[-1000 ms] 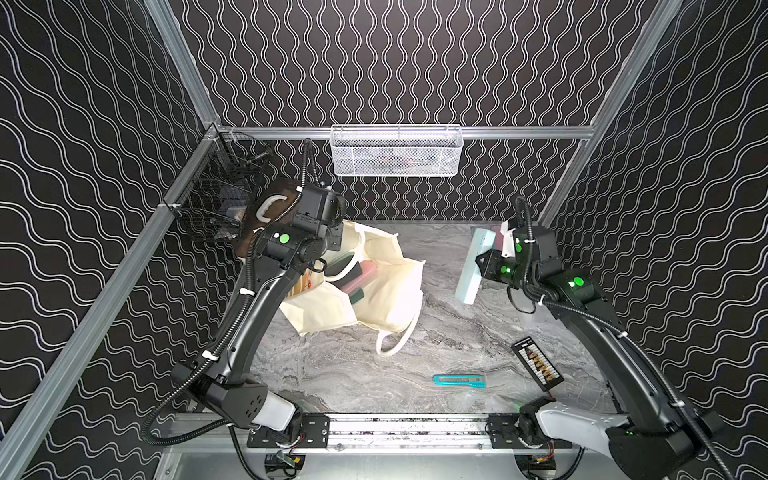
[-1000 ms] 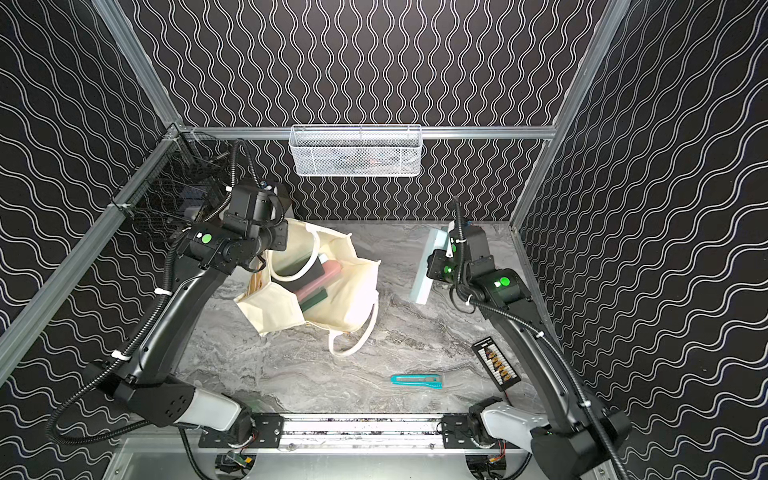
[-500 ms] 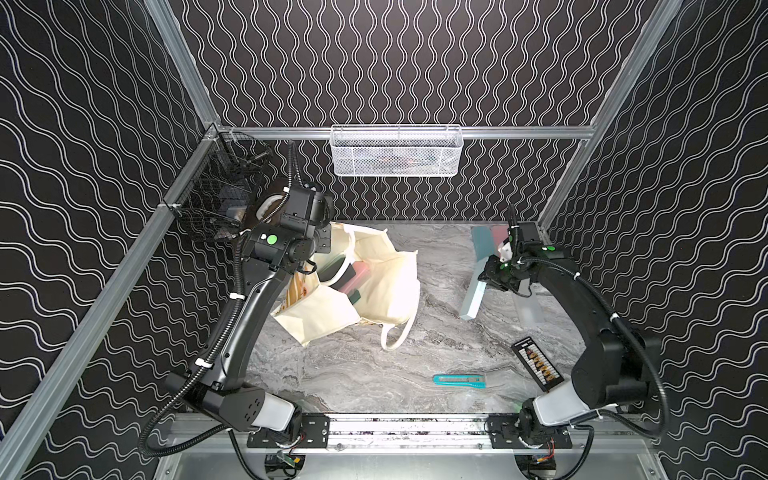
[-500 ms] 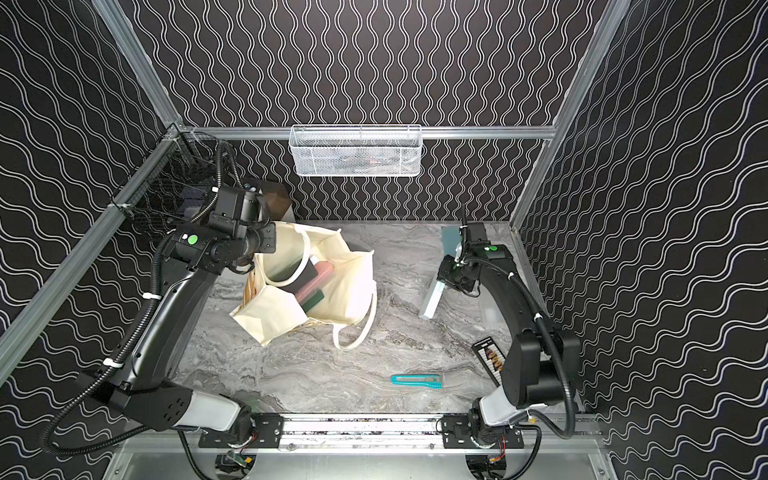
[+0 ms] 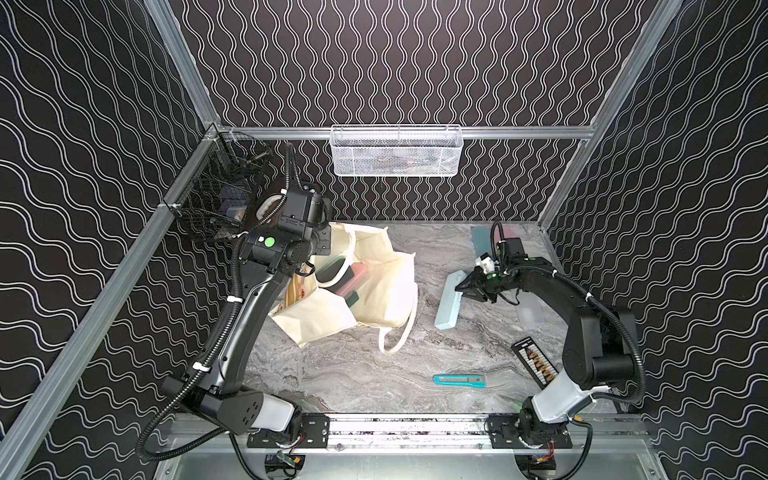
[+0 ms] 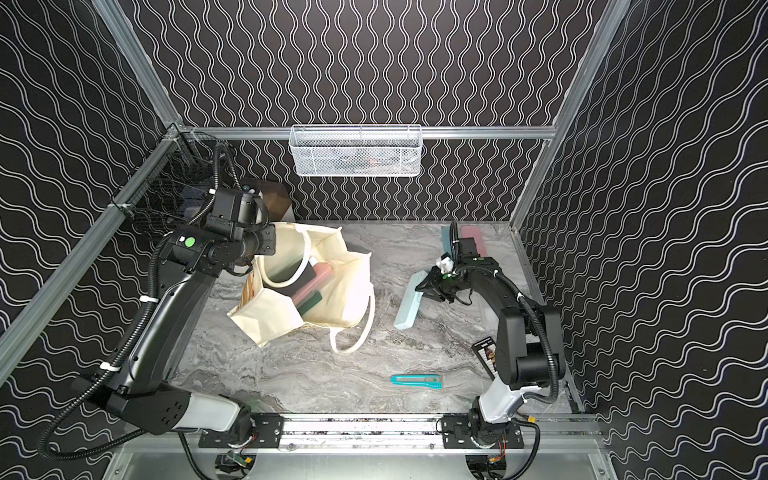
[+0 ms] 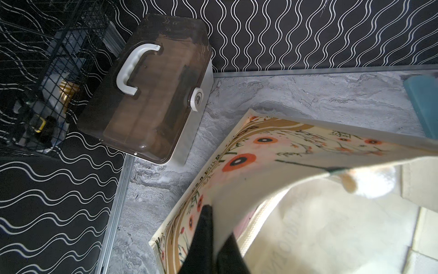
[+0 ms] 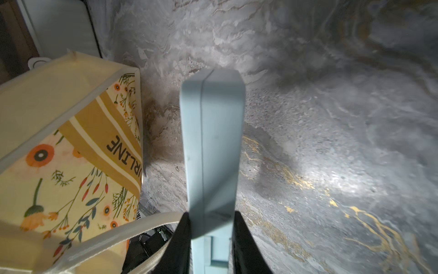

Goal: Take out the pencil case from the canvas bag
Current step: Place the pencil case at the center of the board.

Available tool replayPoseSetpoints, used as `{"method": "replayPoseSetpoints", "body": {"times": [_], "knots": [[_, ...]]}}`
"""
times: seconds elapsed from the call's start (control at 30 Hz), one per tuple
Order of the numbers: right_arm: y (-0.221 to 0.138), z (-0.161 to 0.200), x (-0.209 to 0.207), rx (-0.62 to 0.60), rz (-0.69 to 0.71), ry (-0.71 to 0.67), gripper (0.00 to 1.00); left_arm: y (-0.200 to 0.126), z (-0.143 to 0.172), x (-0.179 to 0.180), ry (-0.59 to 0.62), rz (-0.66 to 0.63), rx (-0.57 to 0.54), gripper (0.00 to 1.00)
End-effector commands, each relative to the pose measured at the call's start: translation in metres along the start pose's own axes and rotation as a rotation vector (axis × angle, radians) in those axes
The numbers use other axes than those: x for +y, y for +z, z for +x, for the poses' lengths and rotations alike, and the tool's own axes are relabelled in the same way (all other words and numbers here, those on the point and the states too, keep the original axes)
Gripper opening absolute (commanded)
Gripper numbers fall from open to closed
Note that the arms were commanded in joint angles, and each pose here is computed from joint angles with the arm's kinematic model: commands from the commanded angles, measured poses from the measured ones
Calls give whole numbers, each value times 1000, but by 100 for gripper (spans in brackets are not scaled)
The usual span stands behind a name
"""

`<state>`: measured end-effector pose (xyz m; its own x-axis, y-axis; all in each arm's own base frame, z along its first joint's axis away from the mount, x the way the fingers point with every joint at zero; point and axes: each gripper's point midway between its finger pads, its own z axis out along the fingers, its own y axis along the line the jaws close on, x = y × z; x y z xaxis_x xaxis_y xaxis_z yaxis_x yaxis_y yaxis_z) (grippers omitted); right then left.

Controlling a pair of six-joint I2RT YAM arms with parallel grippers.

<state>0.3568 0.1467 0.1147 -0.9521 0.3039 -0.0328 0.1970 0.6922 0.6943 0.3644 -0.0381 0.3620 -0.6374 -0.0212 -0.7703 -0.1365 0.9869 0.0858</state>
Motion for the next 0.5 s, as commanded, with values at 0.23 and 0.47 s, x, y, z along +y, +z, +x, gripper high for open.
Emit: {"method": "replayPoseSetpoints", "body": {"times": [0.23,0.47], "knots": [[22,6,9,18,-196,-60,24,-6,-22,-9,-43,62,-95,0],[35,13,-4,51,-209,-44,26,-5,-21,-12,-39,75,-92,0]]}}
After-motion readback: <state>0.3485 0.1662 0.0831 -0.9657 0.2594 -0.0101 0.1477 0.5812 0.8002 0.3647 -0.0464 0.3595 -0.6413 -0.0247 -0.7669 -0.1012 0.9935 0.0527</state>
